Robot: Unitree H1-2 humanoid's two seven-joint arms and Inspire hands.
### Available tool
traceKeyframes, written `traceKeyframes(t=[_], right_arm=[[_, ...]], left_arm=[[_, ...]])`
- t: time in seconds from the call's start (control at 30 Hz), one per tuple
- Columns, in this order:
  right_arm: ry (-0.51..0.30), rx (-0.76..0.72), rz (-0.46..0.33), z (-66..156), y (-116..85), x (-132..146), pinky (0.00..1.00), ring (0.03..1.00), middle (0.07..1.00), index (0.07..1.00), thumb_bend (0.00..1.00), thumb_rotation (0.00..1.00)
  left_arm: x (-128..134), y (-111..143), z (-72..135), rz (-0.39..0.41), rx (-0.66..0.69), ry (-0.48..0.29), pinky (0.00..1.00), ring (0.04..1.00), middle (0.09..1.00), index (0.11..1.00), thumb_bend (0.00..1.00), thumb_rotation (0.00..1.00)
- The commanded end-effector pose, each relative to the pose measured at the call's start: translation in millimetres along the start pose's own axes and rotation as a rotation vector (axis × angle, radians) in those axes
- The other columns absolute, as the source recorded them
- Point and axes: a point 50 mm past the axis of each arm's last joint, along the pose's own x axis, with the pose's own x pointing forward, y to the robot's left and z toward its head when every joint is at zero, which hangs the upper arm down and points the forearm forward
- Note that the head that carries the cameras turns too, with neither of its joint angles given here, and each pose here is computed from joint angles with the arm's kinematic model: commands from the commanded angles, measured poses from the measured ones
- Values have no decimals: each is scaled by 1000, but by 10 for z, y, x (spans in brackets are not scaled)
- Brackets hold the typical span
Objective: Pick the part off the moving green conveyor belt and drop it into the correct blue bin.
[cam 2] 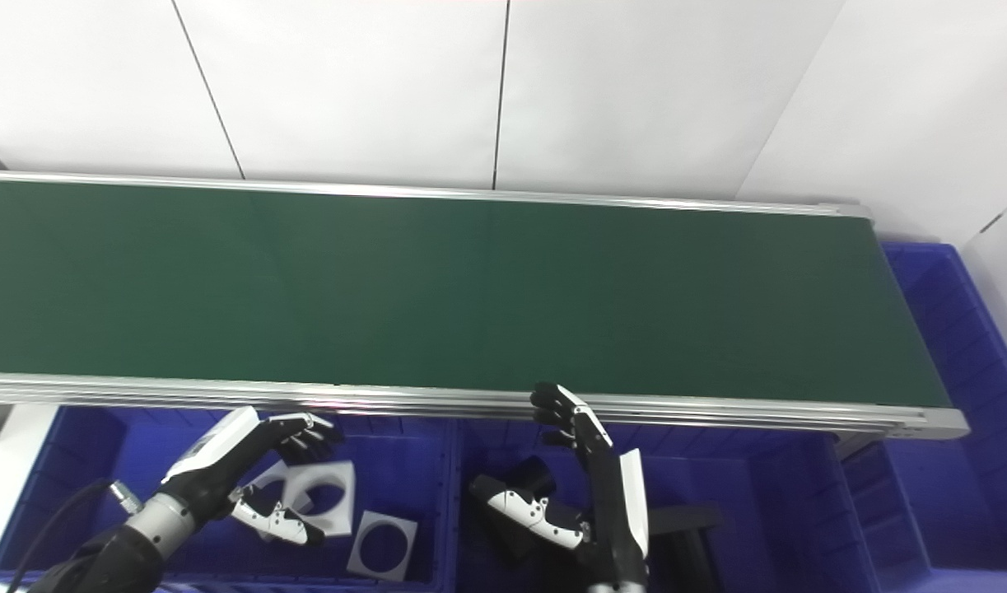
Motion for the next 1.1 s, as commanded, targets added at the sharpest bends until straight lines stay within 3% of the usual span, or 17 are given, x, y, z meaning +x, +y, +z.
traceKeyframes(t=[0.0,0.17,0.3,0.5,0.77,1.07], right_arm=[[-34,6,-15,80,17,13,649,733,774,790,786,273],[-33,14,-11,72,27,10,662,743,781,795,785,269],[-33,18,-8,51,25,5,663,742,778,794,784,272],[-29,29,-6,37,6,-26,676,743,778,790,793,277],[-22,-1,-1,36,-43,-29,671,745,782,796,789,289],[8,11,2,20,-83,-35,703,758,790,806,790,296]], left_arm=[[-7,147,50,8,-7,-52,729,891,967,915,816,189],[-51,191,60,-42,-177,-187,872,966,996,933,889,213],[-104,185,166,-35,-337,-332,936,978,978,925,896,239],[-101,29,310,73,-556,-457,843,897,917,890,896,230],[-127,-165,210,201,-735,-402,878,890,893,879,867,235],[-62,-265,177,256,-726,-394,848,868,873,862,849,218]])
